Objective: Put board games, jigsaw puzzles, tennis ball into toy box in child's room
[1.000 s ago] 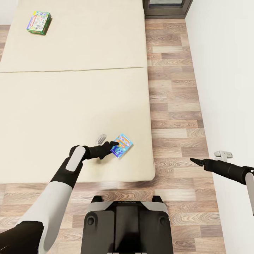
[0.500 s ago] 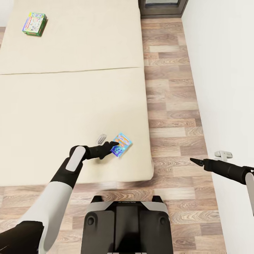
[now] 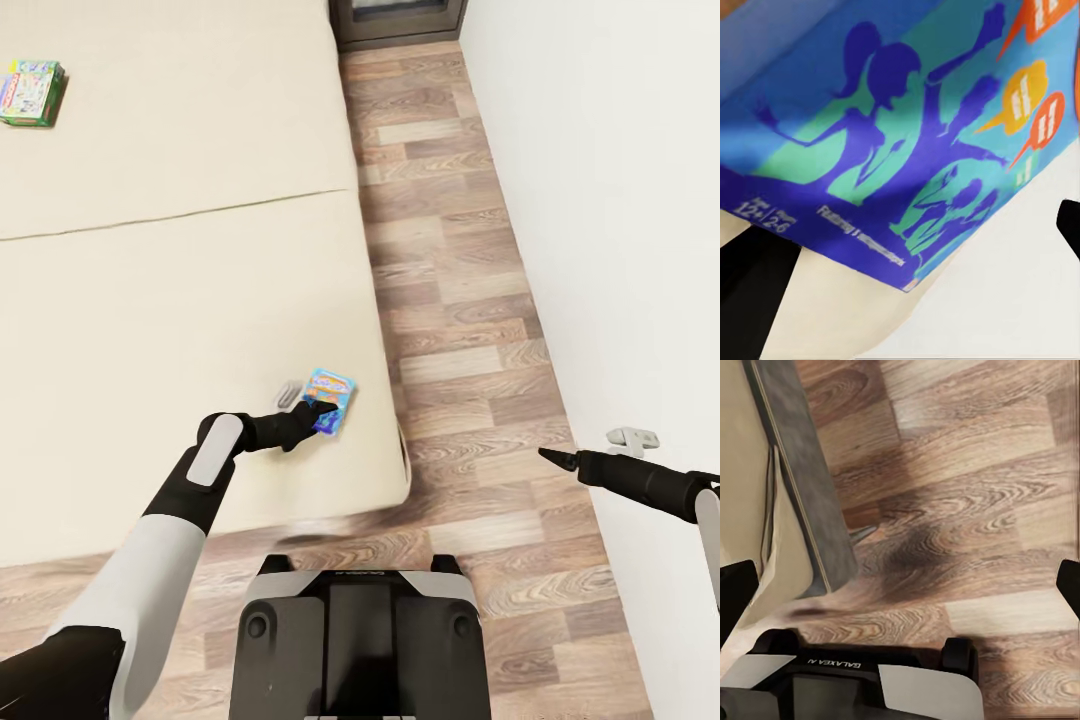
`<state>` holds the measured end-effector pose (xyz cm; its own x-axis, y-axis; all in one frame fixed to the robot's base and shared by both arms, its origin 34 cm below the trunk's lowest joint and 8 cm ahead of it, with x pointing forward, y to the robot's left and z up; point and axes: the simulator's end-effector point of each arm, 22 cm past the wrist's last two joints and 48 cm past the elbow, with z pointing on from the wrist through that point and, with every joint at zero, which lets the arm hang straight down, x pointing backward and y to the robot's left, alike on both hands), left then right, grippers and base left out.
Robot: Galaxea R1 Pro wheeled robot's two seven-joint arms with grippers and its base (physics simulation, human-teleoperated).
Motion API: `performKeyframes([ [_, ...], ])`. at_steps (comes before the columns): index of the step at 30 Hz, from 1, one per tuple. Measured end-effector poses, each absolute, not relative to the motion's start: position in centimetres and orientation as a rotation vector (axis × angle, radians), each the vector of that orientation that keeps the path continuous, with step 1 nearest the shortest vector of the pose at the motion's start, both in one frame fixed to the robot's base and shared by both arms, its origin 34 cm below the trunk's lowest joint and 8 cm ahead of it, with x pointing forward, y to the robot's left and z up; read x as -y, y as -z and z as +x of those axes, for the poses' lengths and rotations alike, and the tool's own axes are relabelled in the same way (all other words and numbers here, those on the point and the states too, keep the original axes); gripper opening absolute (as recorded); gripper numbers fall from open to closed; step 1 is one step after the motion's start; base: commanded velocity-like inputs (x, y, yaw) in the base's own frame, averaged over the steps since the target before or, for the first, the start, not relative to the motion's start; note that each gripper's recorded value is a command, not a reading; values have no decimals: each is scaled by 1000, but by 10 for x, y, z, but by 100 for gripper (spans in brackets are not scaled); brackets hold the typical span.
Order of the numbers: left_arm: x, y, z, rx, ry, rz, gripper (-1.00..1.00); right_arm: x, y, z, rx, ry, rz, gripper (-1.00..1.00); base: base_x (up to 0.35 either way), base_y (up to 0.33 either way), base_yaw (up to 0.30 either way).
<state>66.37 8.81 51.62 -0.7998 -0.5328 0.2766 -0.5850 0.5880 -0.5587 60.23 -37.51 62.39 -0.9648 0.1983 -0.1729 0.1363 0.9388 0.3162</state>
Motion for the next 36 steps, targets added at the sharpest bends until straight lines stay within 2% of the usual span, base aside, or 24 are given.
performKeyframes([
  [10, -85, -517, 664, 2725, -1011, 960, 100, 375, -624, 602, -2892, -451, 252, 100, 0, 0, -137],
  [36, -92, -527, 673, 2759, -1045, 952, 100, 375, -622, 597, -2903, -451, 254, 100, 0, 0, -14],
])
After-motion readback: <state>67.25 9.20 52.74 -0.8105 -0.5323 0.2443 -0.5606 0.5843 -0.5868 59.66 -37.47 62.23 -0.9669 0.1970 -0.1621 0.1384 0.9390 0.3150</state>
